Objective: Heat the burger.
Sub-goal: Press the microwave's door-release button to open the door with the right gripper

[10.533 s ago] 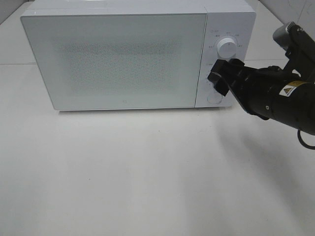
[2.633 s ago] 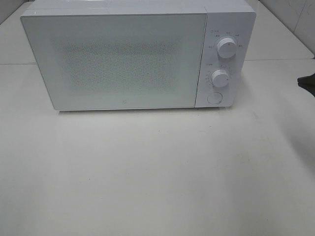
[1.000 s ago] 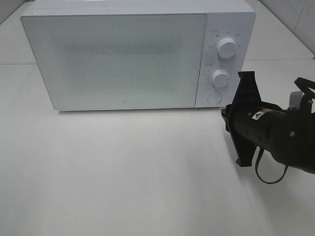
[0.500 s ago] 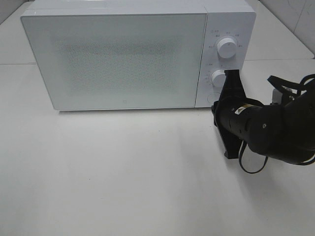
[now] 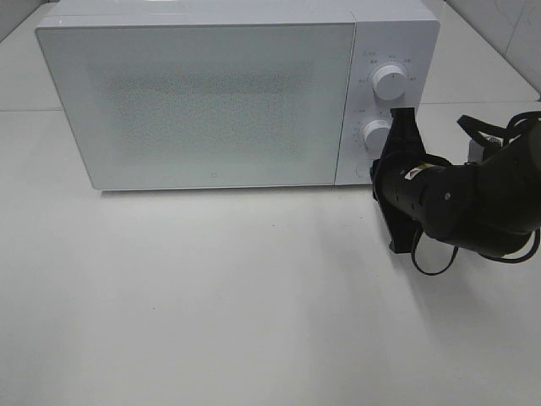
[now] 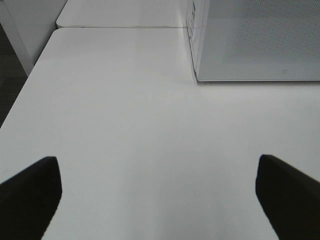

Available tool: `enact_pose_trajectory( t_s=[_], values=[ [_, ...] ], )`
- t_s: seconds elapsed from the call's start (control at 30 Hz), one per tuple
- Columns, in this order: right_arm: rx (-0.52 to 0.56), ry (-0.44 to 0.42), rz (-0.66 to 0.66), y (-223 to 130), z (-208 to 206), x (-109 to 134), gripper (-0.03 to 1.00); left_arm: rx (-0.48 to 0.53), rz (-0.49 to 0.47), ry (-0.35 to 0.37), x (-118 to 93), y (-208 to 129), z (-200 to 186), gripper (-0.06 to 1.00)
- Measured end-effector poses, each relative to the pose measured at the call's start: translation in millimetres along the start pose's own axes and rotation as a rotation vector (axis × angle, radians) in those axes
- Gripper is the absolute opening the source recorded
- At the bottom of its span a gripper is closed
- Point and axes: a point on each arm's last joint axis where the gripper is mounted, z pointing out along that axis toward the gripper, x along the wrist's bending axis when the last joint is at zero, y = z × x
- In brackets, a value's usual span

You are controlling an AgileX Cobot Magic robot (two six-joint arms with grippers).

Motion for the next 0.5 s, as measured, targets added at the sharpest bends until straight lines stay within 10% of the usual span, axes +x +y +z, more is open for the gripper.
enact_pose_trajectory(
  t_s=[0.5],
  values=[
    [-0.003,0.01,0.013,-0.1,17.2,1.4,0.01,0.0,0.0,0.0,0.0,0.0,0.0,0.98]
  ],
)
